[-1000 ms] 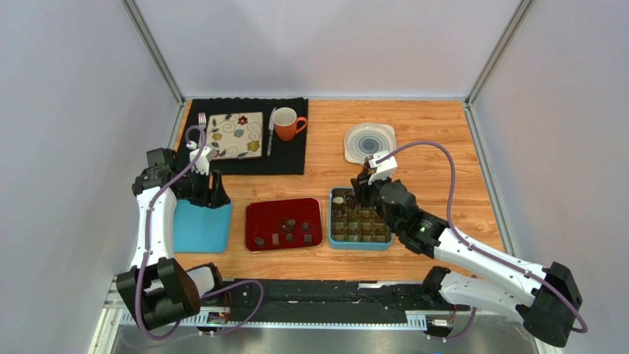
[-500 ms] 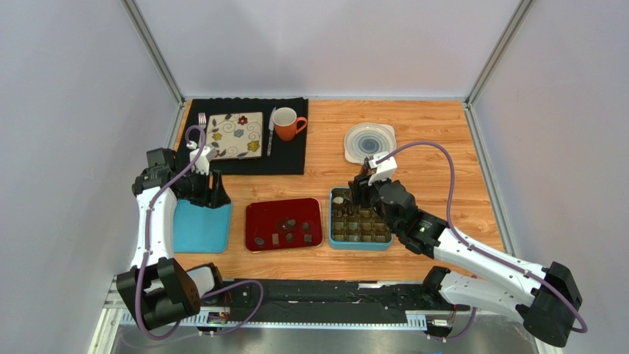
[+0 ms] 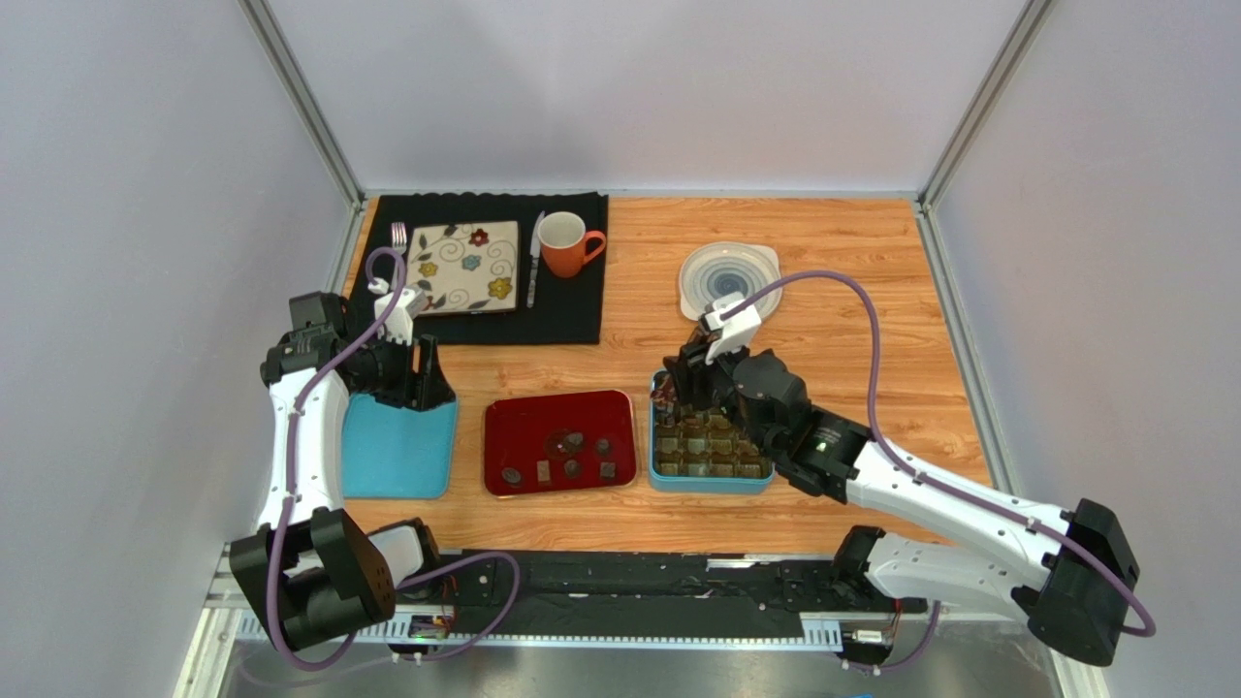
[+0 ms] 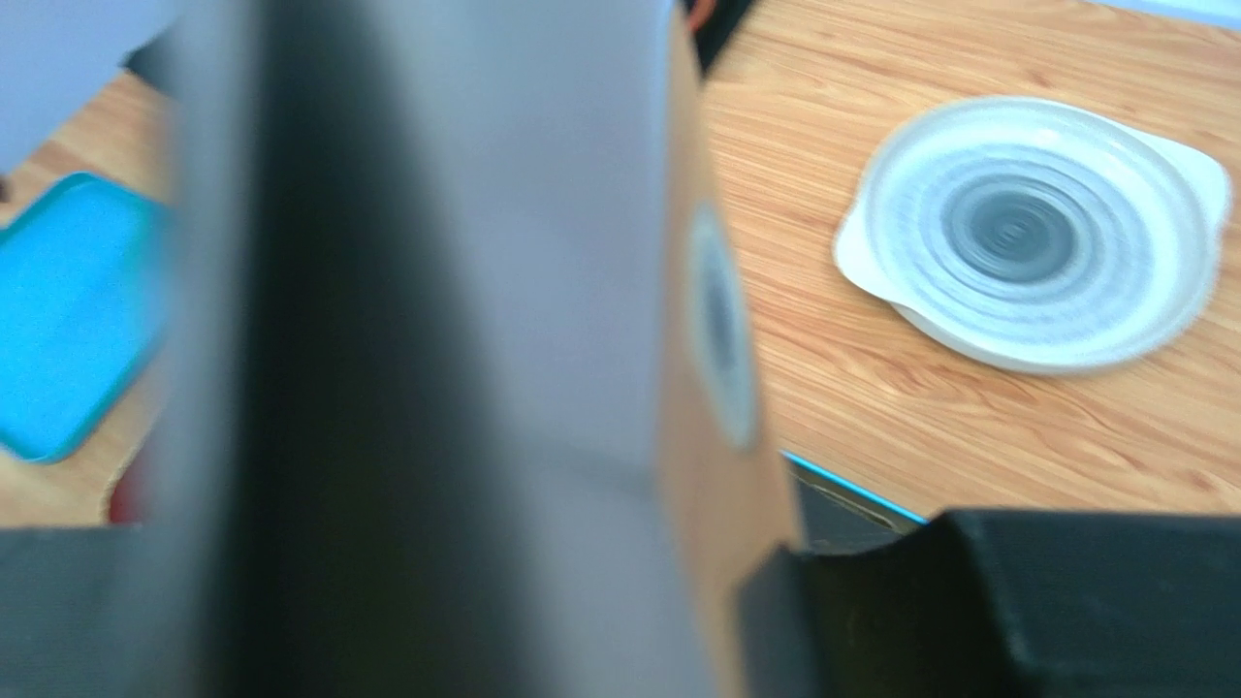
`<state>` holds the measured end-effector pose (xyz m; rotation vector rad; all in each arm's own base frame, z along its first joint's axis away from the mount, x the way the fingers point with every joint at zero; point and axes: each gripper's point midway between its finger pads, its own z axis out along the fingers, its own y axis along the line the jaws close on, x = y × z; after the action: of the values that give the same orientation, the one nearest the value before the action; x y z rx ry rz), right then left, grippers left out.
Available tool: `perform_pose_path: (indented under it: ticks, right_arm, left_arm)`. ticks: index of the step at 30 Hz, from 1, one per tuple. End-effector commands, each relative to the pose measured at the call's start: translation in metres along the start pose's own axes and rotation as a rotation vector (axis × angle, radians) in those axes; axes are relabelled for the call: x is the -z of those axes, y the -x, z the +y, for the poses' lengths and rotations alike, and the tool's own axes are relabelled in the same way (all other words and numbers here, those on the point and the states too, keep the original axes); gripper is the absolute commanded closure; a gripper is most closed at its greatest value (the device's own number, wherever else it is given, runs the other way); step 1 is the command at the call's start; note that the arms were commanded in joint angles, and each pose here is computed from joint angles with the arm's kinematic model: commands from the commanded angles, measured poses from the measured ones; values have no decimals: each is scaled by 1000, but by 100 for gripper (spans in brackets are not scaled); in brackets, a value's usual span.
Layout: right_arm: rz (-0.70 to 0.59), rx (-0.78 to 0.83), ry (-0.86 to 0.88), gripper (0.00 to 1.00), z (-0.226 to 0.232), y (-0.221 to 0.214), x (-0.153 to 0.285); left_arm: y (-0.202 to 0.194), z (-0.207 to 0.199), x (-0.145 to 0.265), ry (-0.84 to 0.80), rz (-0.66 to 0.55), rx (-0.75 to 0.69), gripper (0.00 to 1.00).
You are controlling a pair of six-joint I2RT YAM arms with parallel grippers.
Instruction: Pack the chocolate
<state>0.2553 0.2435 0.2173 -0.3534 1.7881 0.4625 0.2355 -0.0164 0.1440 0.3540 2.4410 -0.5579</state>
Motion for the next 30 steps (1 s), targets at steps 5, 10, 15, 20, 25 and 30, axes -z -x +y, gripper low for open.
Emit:
perform_pose_path:
  ticks: [5,10,15,20,25,30]
  right_arm:
    - [-115,-31,175,59,70,48,-10]
    - [-65,-20,231,59,101,27,-29]
    - [-45,-27,264,58,120,17,-43]
    - [-25,-24,286,57,134,8,-56]
    - [-21,-29,303,57,144,6,-64]
    - [-3,-28,308,56,149,-1,-72]
  left_arm:
    - [12,-1,10,12,-46,-53,34]
    - [13,-1,10,14,-46,-56,34]
    - [13,0,11,18,-46,-60,34]
    - [13,-1,11,15,-45,-55,34]
    - [12,0,10,18,-43,-58,34]
    - [12,1,10,21,-42,-62,34]
